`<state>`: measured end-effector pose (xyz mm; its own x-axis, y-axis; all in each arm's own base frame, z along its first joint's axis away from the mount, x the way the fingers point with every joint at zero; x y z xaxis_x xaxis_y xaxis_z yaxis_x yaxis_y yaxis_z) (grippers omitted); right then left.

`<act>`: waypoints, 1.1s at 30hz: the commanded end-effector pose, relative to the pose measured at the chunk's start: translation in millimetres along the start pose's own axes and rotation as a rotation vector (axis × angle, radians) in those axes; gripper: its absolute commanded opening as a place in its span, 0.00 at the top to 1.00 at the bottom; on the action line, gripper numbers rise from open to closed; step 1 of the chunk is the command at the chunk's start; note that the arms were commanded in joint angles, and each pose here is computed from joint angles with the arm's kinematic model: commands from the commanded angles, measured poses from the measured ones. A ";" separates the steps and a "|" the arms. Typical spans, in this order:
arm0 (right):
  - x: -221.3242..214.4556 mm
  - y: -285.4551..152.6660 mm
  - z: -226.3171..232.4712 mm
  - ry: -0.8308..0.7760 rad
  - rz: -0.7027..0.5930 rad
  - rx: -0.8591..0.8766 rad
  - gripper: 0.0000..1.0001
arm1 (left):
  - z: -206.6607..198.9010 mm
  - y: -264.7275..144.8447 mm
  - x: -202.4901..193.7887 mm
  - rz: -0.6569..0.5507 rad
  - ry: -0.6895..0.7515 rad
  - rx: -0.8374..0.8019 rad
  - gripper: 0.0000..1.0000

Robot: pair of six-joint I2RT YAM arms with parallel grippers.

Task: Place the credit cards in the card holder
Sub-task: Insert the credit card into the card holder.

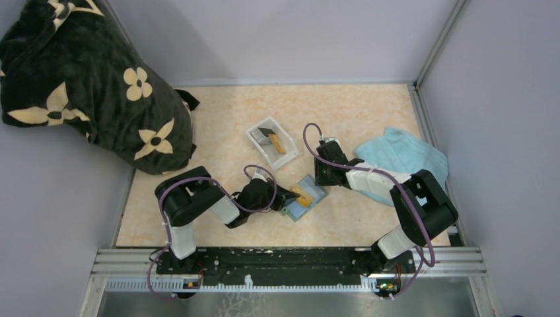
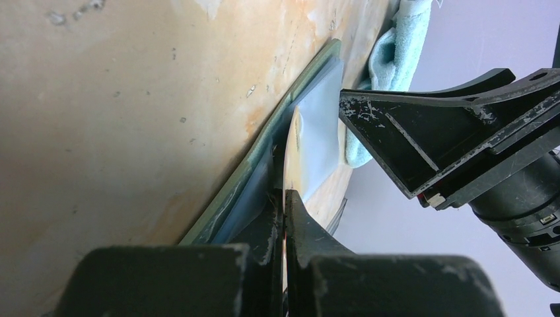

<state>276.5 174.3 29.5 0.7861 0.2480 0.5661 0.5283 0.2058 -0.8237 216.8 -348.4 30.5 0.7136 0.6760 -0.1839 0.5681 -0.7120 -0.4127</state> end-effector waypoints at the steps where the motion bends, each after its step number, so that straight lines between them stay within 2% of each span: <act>1: -49.7 6.9 -5.4 -0.009 0.169 -0.001 0.62 | 30.8 5.0 6.8 -0.043 0.041 0.097 1.00; 9: -51.6 7.7 -6.1 -0.012 0.176 -0.003 0.62 | 27.7 10.9 -1.9 0.004 0.057 0.070 1.00; 23: -53.8 8.9 -5.2 -0.004 0.174 0.002 0.62 | 36.4 15.7 -22.8 0.137 0.103 0.123 1.00; 33: -54.3 8.1 -4.9 -0.003 0.173 0.005 0.62 | 41.0 17.9 -24.0 0.147 0.107 0.164 1.00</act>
<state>281.9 171.2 29.2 0.7794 0.2363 0.5802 0.5469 0.1952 -0.8141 213.6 -378.0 28.9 0.8038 0.5714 -0.1656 0.4758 -0.7845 -0.3976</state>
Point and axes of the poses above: each gripper's point midway between its finger pads, its own y axis out along the fingers, its own z axis along the line the jaws close on, x = y × z, the point moved 1 cm from there along -y, back along the fingers, and after that the axes turned 14 degrees about -y, right-handed, at the moved point
